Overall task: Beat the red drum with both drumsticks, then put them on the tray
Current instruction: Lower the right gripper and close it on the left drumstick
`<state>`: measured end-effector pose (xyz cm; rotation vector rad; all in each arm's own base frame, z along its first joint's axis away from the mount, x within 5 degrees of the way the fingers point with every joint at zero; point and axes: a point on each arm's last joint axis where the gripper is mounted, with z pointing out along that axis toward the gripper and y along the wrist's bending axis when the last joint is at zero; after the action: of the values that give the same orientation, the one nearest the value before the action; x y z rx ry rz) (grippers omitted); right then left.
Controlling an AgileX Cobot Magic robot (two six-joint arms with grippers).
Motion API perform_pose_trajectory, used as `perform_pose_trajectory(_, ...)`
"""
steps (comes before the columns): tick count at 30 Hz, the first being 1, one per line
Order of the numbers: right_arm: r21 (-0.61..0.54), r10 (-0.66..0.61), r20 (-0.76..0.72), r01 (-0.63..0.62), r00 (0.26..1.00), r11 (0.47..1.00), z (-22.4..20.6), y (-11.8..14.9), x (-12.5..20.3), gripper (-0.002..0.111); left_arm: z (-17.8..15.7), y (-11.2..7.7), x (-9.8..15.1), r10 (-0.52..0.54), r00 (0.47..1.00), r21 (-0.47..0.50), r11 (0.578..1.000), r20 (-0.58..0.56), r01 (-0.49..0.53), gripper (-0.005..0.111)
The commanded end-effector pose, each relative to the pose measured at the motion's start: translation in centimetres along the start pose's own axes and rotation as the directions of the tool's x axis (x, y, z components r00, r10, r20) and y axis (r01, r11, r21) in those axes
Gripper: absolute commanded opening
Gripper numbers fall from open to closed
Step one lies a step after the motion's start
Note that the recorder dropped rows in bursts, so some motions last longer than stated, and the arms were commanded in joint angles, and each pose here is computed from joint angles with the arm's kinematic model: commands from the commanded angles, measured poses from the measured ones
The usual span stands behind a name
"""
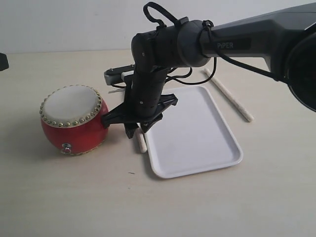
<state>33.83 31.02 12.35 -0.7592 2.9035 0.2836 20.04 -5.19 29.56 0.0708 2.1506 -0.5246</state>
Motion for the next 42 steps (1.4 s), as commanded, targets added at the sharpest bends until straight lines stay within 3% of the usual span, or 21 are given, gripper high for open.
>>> perform_pose_trajectory(1,-0.013,0.013,-0.01,-0.014,1.0,1.0,-0.1,0.2,0.0,0.041,0.0,0.0,-0.1,-0.001,1.0,-0.004,1.0,0.015,0.001,0.0)
perform_pose_trajectory(34,-0.008,0.087,0.02,-0.087,0.996,0.996,0.1,0.1,-0.3,0.041,0.0,0.0,-0.1,-0.003,1.0,-0.005,1.0,0.017,0.003,0.0)
perform_pose_trajectory(42,0.0,0.096,-0.033,-0.096,0.995,0.995,1.4,-0.1,0.2,0.041,0.0,0.0,-0.1,-0.003,1.0,-0.005,1.0,0.017,0.003,0.0)
